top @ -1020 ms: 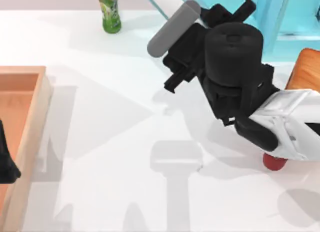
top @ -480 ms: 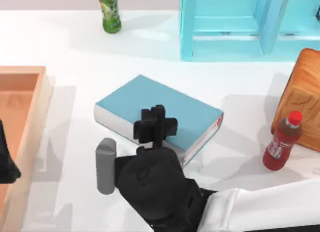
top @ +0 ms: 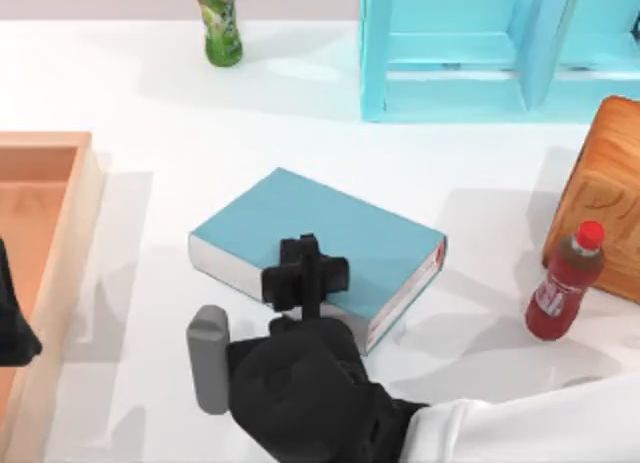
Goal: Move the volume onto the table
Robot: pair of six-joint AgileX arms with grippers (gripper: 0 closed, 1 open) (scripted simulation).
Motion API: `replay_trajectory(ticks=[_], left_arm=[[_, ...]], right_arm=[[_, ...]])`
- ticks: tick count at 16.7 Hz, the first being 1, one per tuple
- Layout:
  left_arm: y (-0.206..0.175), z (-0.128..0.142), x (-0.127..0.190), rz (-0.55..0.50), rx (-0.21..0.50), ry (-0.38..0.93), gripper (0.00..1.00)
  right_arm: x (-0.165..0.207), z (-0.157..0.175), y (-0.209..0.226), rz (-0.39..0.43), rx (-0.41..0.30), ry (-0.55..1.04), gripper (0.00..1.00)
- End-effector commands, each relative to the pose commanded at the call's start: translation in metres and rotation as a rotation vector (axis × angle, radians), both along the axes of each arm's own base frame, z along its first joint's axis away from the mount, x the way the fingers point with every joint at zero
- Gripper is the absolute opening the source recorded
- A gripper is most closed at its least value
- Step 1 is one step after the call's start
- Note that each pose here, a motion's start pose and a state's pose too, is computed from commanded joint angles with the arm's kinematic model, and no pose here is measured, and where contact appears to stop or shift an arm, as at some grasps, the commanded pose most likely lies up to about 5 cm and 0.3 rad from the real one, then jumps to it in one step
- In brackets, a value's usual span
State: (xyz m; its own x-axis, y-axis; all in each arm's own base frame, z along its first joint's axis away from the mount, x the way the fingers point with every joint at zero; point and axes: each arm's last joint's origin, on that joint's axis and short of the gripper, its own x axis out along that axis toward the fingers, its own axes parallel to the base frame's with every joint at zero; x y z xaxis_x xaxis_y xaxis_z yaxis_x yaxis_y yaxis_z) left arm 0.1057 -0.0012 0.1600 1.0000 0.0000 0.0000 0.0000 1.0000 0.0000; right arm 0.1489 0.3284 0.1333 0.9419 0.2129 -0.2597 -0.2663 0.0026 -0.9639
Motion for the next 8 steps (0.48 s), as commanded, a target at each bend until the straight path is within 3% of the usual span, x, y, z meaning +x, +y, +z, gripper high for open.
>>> replay_trajectory(ticks=[8], left_arm=[[0.0000, 0.0000, 0.0000, 0.000, 0.000, 0.000, 1.00]], right_arm=[[-0.0046, -0.0017, 0.0001, -0.001, -0.007, 0.001, 0.00]])
